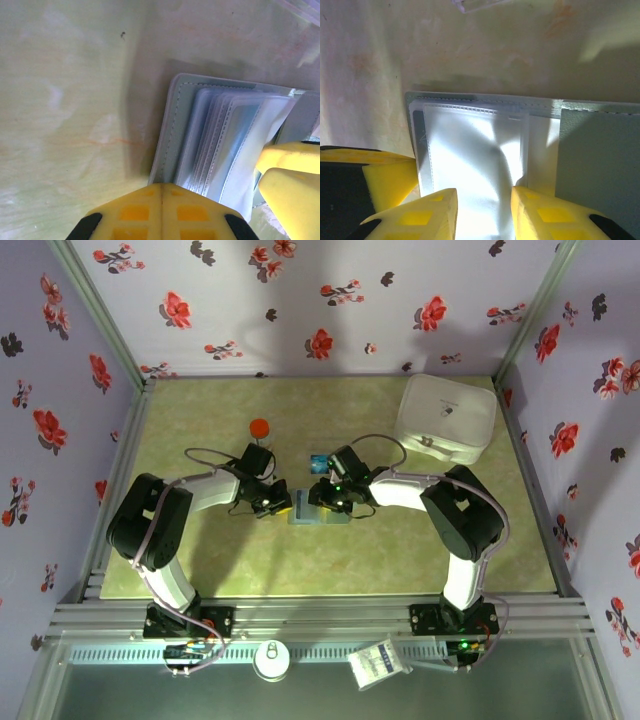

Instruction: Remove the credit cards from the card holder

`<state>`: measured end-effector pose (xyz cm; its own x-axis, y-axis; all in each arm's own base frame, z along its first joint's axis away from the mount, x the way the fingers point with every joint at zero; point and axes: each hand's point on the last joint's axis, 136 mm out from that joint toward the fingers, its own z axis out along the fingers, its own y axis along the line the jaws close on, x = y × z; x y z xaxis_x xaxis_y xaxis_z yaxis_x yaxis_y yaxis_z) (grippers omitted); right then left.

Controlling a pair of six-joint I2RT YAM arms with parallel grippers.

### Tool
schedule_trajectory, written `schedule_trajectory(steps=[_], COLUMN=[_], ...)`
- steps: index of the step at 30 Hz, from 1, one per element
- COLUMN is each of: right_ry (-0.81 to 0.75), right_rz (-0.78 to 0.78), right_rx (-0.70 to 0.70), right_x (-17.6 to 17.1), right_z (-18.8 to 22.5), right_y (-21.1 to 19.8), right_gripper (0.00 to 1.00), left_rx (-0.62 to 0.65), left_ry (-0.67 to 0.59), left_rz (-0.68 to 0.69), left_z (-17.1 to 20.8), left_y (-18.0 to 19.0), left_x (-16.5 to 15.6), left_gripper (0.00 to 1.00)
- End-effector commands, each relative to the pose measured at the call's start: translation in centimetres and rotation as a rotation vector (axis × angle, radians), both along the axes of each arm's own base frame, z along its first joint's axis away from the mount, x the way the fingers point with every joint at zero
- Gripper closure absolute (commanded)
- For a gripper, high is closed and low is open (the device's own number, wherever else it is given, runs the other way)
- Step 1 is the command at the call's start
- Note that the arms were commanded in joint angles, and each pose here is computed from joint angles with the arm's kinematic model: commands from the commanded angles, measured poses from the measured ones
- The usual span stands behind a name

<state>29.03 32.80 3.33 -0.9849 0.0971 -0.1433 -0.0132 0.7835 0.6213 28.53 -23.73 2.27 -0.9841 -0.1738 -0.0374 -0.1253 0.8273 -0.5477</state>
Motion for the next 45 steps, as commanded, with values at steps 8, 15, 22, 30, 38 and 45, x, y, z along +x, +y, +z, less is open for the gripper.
schedule_trajectory(steps=[8, 15, 22, 30, 38, 45], right_ry=[-0.011, -0.005, 0.001, 0.0, 0.001, 0.002], right_rz=[-0.026, -0.029, -0.028, -0.029, -0.033, -0.029], right_rx=[-0.049, -0.044, -0.046, -0.044, -0.037, -0.033], right_x=[-0.1, 0.1, -0.1, 0.0, 0.0, -0.1], right_z=[-0.2, -0.4, -0.7, -0.6, -0.5, -0.5], right_y=[-1.9, -1.9, -2.0, -1.9, -1.9, -1.8], right_gripper=[0.68, 0.71, 0.71, 0.71, 0.71, 0.71], left_rx=[0.01, -0.004, -0.068, -0.174, -0.167, -0.143], left_ry=[-0.016, -0.03, -0.071, -0.088, -0.049, -0.023], left_rz=[-0.011, -0.002, 0.017, 0.012, -0.009, -0.012], left_z=[0.7, 1.5, 4.3, 6.5, 4.7, 3.2], left_y=[-0.2, -0.3, -1.0, -3.2, -4.6, -4.7], left_x=[0.4, 0.6, 1.1, 1.1, 0.5, 0.3], left_gripper=[0.99, 0.99, 0.93, 0.78, 0.73, 0.73])
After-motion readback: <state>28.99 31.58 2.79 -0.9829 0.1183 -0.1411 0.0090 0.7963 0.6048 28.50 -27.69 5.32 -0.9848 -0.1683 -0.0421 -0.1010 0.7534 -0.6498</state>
